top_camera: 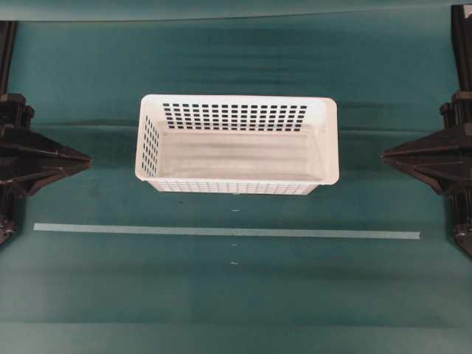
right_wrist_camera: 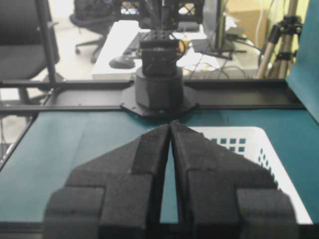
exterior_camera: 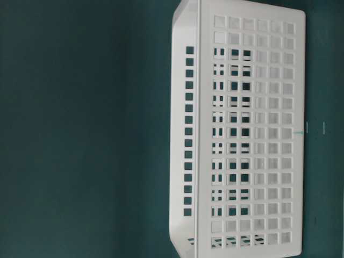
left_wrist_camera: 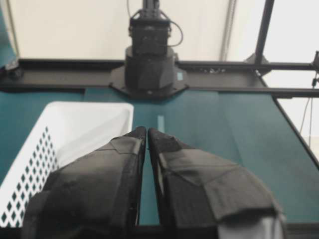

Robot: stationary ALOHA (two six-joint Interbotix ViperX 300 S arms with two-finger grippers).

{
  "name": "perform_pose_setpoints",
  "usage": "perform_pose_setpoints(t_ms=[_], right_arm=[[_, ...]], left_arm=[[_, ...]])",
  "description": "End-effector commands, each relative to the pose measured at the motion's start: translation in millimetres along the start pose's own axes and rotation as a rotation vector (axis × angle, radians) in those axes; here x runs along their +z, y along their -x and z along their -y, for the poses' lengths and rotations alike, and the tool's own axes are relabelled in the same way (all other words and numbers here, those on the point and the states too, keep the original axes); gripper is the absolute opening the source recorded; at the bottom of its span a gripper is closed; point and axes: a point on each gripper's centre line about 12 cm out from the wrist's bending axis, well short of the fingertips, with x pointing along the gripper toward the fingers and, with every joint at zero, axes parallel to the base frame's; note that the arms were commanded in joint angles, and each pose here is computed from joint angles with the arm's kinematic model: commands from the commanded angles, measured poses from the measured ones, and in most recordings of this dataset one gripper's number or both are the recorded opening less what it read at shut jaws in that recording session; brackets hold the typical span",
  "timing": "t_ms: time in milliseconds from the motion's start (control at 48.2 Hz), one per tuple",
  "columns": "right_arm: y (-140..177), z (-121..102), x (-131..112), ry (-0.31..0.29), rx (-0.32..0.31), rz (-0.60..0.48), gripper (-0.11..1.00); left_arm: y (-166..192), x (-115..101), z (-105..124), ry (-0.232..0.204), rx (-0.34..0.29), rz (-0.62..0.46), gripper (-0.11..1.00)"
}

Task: Lift the white basket with both hands.
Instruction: 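Raise both grippers from rest toward the basket's short ends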

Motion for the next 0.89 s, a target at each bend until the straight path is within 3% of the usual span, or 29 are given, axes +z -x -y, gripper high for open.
perform_pose_setpoints(t_ms=[0,83,187,373,477,539,643,871], right_arm=[[-2,2,3,-0.026,-0.014,0.005,0.14],[-3,5,3,-0.126,-0.034,-0.019,0.12],[-5,10,4,-0.293,-0.071,-0.053,0.02],[-9,20,10,-0.488,-0.142,-0.184,-0.01],[-12,32,18,-0.616,-0.223,-0.275,-0.01],[-13,38,23,-0.682,-0.27,-0.333,-0.01],[-15,46,27,-0.781,-0.348,-0.426,-0.01],[-23,54,13,-1.033,-0.507,-0.601,-0.01]], left_arm=[[-6,18,-8,0.025,0.038,0.023,0.14],[-8,25,-9,0.074,0.043,0.018,0.16],[-9,28,-10,0.143,0.05,-0.001,0.02],[-10,43,-19,0.283,0.095,0.0,-0.04],[-12,51,-30,0.394,0.152,-0.015,-0.04],[-15,54,-37,0.483,0.195,-0.048,-0.04],[-20,57,-44,0.594,0.255,-0.126,-0.04],[-38,54,-50,0.861,0.375,-0.291,-0.04]])
